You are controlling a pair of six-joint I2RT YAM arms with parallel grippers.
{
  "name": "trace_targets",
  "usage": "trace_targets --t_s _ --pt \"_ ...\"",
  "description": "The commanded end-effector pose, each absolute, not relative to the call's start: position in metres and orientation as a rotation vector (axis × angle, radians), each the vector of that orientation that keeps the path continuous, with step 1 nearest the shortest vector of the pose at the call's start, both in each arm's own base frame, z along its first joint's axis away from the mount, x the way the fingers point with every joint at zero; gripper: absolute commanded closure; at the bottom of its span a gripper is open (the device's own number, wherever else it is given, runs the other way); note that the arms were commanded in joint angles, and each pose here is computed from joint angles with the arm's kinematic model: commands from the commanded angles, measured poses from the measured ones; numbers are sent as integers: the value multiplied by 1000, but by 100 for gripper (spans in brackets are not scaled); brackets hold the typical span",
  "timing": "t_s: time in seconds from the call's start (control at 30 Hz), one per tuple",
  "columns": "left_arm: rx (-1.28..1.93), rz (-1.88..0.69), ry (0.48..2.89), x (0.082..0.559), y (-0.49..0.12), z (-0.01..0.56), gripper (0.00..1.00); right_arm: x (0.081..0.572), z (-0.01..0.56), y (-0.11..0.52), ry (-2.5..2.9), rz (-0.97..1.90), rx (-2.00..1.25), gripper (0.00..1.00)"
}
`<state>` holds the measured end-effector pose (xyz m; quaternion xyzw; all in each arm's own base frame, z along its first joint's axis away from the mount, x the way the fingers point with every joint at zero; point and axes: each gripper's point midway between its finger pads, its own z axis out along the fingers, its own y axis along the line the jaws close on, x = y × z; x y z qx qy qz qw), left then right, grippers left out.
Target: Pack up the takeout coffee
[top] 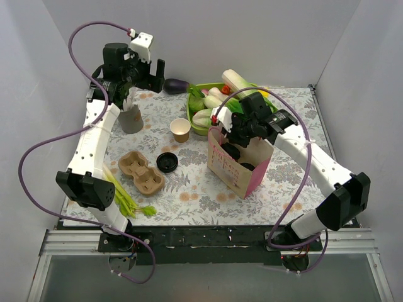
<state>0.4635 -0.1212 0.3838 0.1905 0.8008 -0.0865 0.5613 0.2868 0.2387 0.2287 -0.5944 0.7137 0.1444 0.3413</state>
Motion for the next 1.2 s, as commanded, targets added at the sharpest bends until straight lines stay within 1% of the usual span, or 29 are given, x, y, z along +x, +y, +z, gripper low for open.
trace_targets --t_s 0.0,0.23,0.43,0.93,1.17 --pt "451 -182 1843 440 -115 407 2 308 231 258 1753 344 -1526 98" --pt "459 -159 1859 431 -110 402 2 318 204 273 1755 373 -1558 99" --pt "464 -160 1859 427 -109 404 2 307 170 268 1798 397 -1609 99" --pt "475 -162 1864 424 -109 403 2 261 158 253 1816 450 -1657 99" --pt "478 -171 1863 424 -111 403 2 250 153 248 1827 453 -1667 99"
